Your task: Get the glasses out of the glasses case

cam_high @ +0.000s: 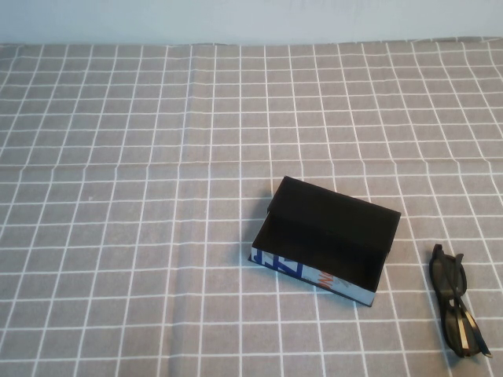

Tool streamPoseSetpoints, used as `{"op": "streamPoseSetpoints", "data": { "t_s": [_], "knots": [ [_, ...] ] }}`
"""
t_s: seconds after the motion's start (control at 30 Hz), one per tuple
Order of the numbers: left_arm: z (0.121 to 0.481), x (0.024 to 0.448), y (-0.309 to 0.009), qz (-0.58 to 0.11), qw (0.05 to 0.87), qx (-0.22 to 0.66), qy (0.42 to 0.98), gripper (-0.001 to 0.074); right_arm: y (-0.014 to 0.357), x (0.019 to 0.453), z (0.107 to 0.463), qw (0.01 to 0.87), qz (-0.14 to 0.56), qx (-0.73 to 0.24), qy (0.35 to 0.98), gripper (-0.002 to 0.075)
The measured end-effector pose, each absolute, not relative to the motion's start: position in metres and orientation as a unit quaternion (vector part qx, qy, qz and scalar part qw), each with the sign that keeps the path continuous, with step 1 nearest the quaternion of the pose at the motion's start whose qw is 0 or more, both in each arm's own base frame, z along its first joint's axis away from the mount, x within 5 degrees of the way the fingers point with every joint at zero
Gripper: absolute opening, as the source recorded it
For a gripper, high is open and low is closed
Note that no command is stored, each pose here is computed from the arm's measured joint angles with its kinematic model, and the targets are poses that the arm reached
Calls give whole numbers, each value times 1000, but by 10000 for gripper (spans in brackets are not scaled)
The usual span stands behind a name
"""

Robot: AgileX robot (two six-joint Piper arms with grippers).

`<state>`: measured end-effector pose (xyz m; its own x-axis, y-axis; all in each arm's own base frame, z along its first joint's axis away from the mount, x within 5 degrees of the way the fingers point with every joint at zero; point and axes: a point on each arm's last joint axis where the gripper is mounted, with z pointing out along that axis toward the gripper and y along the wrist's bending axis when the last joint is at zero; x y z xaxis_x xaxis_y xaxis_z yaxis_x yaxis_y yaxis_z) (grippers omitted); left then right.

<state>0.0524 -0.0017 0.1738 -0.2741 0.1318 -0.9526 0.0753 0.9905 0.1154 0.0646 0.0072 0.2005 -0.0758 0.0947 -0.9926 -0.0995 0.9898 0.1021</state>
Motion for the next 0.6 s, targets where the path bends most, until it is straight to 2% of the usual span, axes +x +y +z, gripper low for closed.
{"op": "streamPoseSetpoints", "data": {
  "t_s": [0.13, 0.6],
  "knots": [
    [174, 52, -2, 24, 599, 65, 798, -5, 4, 64, 189, 654, 62, 27, 754, -18],
    [174, 52, -2, 24, 599, 65, 798, -5, 4, 61, 174, 587, 60, 35, 807, -18]
  ]
}}
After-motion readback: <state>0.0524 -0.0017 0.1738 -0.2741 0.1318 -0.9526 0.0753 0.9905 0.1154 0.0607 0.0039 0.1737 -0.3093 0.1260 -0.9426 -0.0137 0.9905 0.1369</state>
